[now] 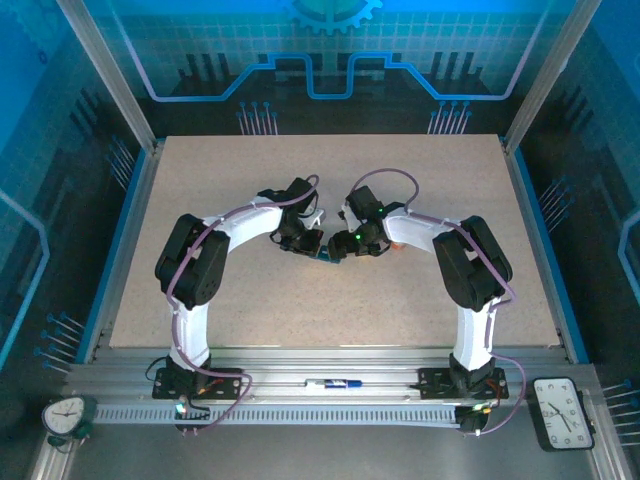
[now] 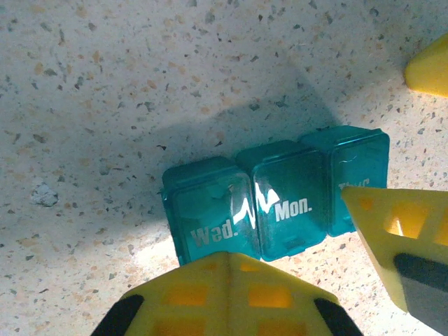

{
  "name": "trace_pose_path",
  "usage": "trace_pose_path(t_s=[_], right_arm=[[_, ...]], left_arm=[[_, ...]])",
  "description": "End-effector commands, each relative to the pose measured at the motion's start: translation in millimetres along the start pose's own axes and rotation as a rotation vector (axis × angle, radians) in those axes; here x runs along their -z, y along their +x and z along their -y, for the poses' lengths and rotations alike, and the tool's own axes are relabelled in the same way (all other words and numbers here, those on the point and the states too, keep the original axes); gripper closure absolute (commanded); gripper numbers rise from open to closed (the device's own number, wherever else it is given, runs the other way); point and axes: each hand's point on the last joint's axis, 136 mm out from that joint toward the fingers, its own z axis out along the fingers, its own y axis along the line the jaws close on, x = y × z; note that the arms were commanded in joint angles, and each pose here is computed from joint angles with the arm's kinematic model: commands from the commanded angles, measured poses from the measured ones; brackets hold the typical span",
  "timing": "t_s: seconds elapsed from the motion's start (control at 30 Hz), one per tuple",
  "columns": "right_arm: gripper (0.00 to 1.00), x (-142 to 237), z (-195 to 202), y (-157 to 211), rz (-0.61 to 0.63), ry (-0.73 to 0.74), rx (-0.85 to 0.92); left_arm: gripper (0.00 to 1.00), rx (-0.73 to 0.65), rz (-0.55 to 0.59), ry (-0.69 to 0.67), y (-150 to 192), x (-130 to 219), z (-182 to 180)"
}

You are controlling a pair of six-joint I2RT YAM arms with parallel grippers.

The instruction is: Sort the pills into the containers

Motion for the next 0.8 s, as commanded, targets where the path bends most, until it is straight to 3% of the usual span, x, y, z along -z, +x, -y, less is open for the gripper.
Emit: trace_pose_path(t_s=[0.0,0.77], right_arm=[[0.27,-20,15,17,-0.059,0.054,-0.030],[0.27,-27,19,22,-0.075,0.043,-0.050]], left_arm=[[1.00,0.015,-0.006,0.012,5,4,5],[1.00,0.005,-0.060,-0.075,22,-32,-13]])
